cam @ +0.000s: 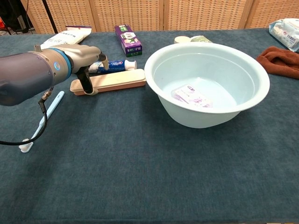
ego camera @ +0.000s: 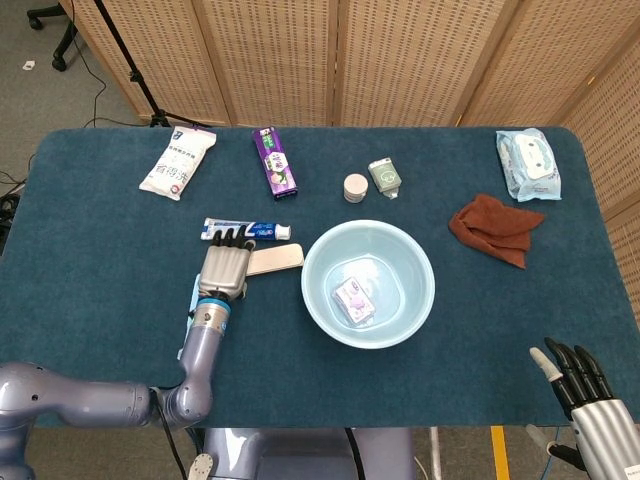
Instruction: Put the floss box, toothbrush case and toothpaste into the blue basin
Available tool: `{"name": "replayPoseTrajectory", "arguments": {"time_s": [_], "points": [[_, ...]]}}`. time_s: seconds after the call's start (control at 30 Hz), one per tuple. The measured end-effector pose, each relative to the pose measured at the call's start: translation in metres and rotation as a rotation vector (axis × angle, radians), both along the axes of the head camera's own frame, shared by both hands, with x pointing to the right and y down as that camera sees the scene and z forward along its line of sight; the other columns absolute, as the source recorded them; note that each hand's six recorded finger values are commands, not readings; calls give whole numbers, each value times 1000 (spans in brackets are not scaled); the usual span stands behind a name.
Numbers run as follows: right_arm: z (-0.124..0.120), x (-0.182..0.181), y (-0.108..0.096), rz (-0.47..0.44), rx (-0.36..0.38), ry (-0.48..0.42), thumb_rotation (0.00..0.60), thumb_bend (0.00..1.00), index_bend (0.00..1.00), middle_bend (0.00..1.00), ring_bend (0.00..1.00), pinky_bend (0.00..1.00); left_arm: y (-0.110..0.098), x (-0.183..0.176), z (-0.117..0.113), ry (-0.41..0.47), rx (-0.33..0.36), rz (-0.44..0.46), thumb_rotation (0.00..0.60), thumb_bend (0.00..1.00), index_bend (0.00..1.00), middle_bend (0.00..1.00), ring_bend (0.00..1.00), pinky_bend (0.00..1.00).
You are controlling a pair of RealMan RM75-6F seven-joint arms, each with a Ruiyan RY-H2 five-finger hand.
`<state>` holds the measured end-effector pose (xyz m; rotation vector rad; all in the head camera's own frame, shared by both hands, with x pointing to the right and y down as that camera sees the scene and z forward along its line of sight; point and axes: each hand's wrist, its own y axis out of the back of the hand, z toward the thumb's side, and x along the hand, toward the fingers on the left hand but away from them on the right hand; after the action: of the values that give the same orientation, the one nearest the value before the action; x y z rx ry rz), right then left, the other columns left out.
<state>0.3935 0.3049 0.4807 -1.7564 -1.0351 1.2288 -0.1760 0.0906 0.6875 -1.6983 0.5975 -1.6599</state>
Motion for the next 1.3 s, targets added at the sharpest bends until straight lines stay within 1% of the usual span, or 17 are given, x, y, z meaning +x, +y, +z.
{"name": "replayPoseTrajectory", "arguments": {"time_s": [0.47,0.73,0.8,0.9,0.97,1.03,1.07,1.17,1.3], "points": [[0,1,0,2,-1,-2,600,131,0,0,0,0,0,2,12,-29,-2,4,600,330,233,0,0,75],[0,1,-1,4,-1,-3,600,131,0,0,0,0,6,11,21,-40,-9,18,600,340,261,0,0,75],[0,1,-1,5,-1,-4,600,131,0,0,0,0,6,13,22,-39,-5,21,600,349,290,0,0,89],[-1,2,-1,6,-2,-5,600,131,0,0,0,0,6,15,22,-33,19,32,600,370,364,9,8,165],[-1,2,-1,6,-1,-6,600,131,0,0,0,0,5,17,21,-29,46,40,600,388,426,62,52,223],[-1,2,-1,6,0,-7,600,131,0,0,0,0,3,19,19,-22,76,46,600,411,524,161,136,289],[-1,2,-1,6,0,-7,600,131,0,0,0,0,3,19,18,-18,90,46,600,422,566,195,167,311],[-1,1,-1,5,-1,-6,600,131,0,0,0,0,1,21,15,-3,133,52,600,436,628,237,205,339],[-1,1,0,4,0,-5,600,131,0,0,0,0,-1,20,12,6,172,58,600,448,685,286,249,372]]}}
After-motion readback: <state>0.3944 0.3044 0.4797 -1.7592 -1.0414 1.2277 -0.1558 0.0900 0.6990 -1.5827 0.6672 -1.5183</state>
